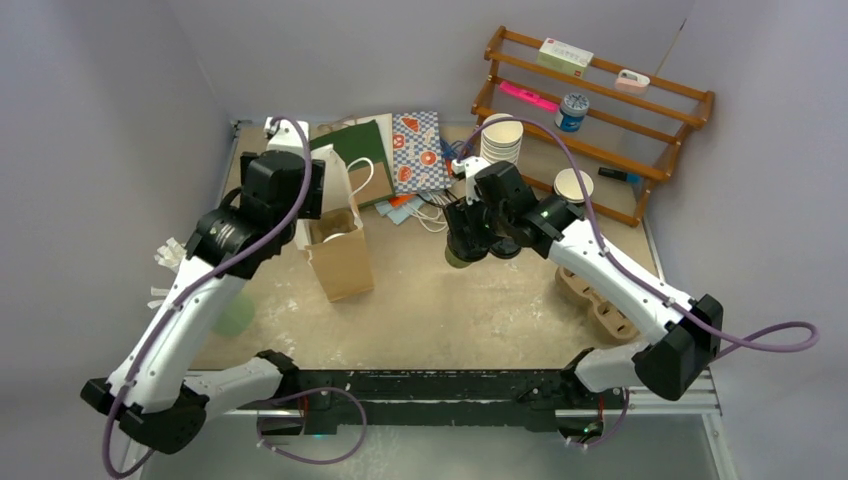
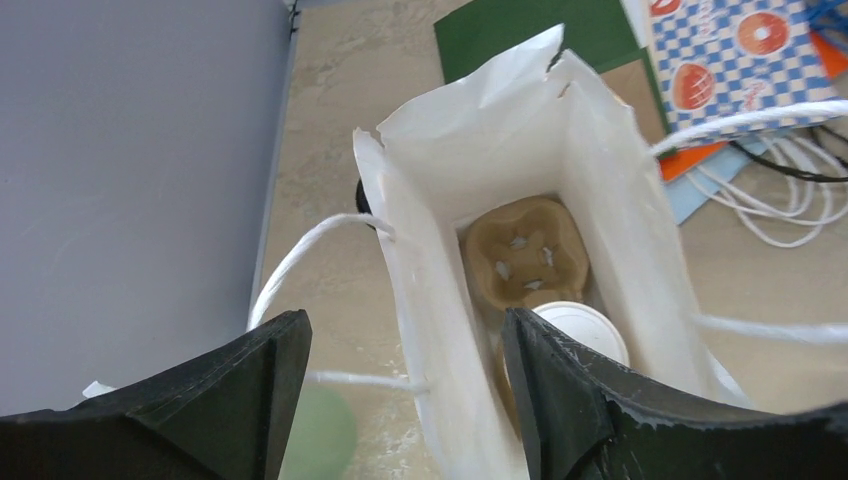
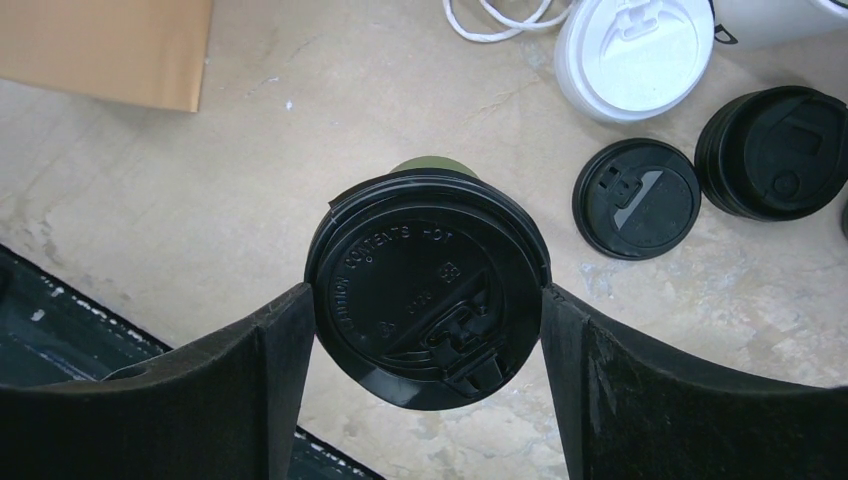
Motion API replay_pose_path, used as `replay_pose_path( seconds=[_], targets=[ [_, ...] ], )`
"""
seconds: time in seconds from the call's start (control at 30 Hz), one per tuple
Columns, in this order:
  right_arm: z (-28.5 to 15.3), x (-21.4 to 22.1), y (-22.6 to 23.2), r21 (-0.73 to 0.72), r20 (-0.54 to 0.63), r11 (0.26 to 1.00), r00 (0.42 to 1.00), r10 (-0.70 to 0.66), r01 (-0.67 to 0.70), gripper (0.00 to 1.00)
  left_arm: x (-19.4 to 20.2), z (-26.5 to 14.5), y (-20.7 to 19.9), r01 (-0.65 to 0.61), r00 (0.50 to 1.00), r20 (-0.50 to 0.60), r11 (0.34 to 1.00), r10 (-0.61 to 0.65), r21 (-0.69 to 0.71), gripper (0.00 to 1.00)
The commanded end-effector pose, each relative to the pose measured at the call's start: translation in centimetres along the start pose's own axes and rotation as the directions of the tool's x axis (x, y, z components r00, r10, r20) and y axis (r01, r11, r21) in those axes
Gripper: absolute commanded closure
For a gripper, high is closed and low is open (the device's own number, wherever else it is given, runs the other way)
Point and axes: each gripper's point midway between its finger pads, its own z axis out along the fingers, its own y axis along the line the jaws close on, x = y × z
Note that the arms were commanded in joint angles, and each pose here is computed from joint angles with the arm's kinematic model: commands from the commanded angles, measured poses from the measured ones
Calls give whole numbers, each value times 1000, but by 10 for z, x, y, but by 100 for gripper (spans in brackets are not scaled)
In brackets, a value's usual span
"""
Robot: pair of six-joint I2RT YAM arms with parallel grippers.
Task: Pack the takeout coffee
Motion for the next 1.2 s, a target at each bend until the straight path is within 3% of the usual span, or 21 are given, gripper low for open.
replay_pose_path(
  seconds=[0.0, 0.13, 0.3, 0.67, 0.8, 0.93, 1.03, 1.17],
  targets=[
    [-19, -20, 13, -63, 71, 998, 997, 13, -8, 22, -8, 27, 6, 3, 1000, -30, 1000, -3, 15, 26],
    [-23, -19, 15, -79, 76, 997, 997, 14, -8, 23, -28, 41, 20, 57, 998, 1, 998, -57, 11, 25],
    [-25, -18, 22, -115, 84, 993, 996, 26, -16, 24, -31, 66, 19, 111, 992, -62, 992, -107, 60, 22],
    [-28, -20, 24, -128, 95, 992, 995, 32, -19, 26, 48, 96, 8, 196, 934, -322, 976, -156, 96, 22],
    [-29, -19, 24, -127, 95, 992, 995, 34, -22, 28, 60, 98, 9, 210, 923, -347, 973, -166, 93, 35],
    [-36, -23, 23, -121, 110, 992, 993, 40, -26, 29, 63, 100, 2, 235, 923, -339, 964, -181, 125, 67],
    [-51, -30, 21, -115, 134, 993, 990, 45, -30, 30, 57, 99, -11, 271, 923, -329, 944, -199, 188, 100],
    [-80, -41, 18, -105, 193, 994, 980, 50, -30, 30, 26, 79, -33, 338, 934, -239, 874, -266, 348, 100]
  ],
)
